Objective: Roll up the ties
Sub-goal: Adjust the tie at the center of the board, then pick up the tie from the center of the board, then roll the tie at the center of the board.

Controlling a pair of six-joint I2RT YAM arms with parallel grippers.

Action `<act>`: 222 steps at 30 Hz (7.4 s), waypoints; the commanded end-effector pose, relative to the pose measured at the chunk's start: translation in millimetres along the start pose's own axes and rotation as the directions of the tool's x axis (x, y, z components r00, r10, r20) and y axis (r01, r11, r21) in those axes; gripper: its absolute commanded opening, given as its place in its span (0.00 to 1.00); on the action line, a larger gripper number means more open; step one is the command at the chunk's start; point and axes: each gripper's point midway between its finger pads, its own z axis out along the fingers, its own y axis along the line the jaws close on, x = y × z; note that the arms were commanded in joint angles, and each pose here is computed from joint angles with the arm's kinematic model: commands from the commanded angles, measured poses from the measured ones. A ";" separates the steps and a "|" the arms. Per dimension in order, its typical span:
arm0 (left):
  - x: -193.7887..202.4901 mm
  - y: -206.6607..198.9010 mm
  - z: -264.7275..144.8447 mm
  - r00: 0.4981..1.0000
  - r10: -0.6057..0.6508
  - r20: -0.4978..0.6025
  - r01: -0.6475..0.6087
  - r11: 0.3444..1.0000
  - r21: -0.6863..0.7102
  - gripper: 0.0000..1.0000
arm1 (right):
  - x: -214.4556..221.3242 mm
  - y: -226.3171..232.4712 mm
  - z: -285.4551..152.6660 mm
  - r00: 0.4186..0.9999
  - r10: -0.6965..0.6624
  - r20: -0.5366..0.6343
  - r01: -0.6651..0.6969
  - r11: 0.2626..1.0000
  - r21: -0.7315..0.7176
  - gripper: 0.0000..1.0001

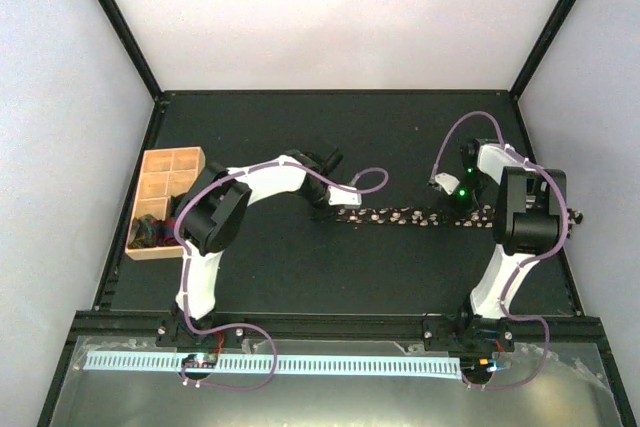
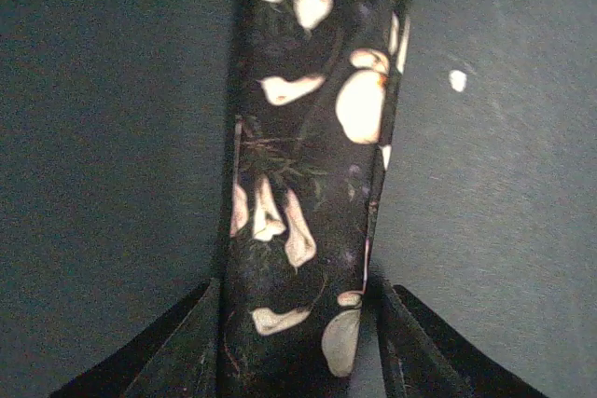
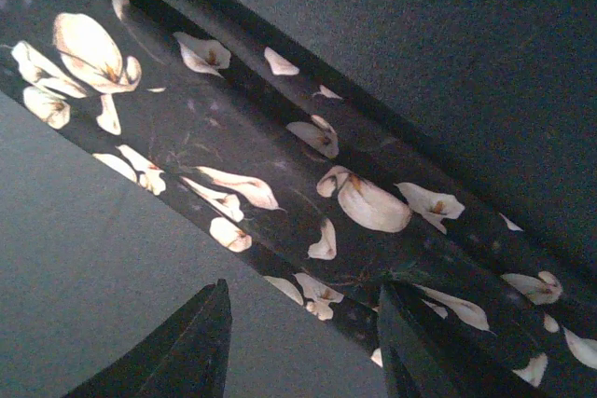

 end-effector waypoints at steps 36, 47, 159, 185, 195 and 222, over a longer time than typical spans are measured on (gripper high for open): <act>-2.0 -29.0 4.8 0.998 0.006 -0.058 -0.010 0.997 -0.075 0.35 | -15.2 6.7 -18.8 0.989 0.042 0.140 -0.028 0.995 -0.101 0.42; -17.7 -27.6 9.2 0.999 0.045 -0.025 -0.046 0.998 -0.049 0.37 | 42.2 -36.0 16.2 0.995 0.089 -0.048 -0.086 0.995 0.052 0.38; -75.5 -42.7 -40.4 0.789 0.099 0.606 -0.121 0.993 -0.006 0.29 | -103.0 164.2 52.3 0.979 0.171 0.108 -0.095 0.858 -0.506 0.10; -94.2 -42.3 -6.6 0.847 0.064 0.528 -0.086 0.996 0.017 0.36 | -99.7 176.0 4.5 0.953 0.269 0.136 -0.113 0.738 -0.665 0.45; -105.6 -37.2 6.6 0.847 0.042 0.531 -0.066 0.997 0.027 0.40 | -102.7 158.6 21.1 0.952 0.281 0.117 -0.159 0.788 -0.595 0.44; -95.1 -36.9 8.3 0.838 0.057 0.543 -0.077 0.997 0.014 0.43 | -88.1 147.6 17.5 0.948 0.302 0.098 -0.185 0.776 -0.603 0.47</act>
